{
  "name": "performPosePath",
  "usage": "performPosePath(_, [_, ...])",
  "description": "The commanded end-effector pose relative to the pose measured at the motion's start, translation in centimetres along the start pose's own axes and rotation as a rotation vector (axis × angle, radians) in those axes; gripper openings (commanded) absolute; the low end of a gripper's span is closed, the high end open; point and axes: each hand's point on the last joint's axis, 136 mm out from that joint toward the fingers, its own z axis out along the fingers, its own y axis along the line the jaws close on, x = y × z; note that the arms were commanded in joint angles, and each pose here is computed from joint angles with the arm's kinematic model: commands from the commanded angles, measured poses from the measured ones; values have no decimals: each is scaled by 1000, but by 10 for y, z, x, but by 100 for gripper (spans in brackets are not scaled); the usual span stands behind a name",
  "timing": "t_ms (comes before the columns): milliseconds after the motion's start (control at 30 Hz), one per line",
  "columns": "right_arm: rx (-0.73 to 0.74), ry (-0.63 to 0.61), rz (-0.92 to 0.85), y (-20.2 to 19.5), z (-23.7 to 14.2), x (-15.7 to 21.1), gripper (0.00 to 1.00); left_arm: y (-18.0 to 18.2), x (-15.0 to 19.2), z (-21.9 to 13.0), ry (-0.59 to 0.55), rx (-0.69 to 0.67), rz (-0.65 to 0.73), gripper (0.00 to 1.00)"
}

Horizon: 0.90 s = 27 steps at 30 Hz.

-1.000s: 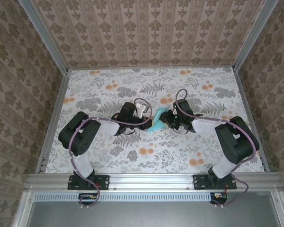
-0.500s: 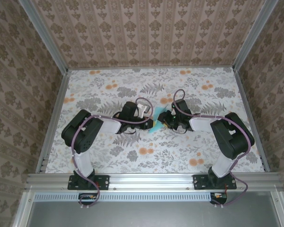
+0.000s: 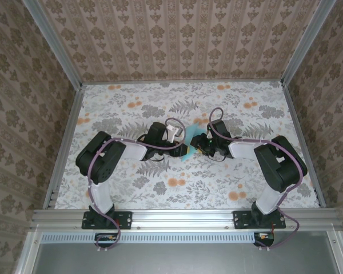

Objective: Fold a paper plane with a square sheet of paper (pick it up from the middle)
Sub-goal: Fourth fold the wing at the center of the table.

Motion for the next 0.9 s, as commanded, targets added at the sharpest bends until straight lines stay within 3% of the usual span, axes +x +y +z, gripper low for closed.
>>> performPosePath(0, [-31,3,-27,11,3,-3,38,3,-10,4,-17,2,80,33])
performPosePath(233, [-46,5,-28,16,1,-4,38,3,-8,9,-11,4,137,31])
performPosePath(467, [-32,-15,-74,15,-8,-8,37,-1,-7,6,-12,9,147,13])
performPosePath(667, [-65,-14,-141,15,-13,-8,37,-8,-6,1,-10,62,80,6])
performPosePath(867, [-88,2,-169,16,-13,-4,38,-15,-5,-5,-29,122,-11,5])
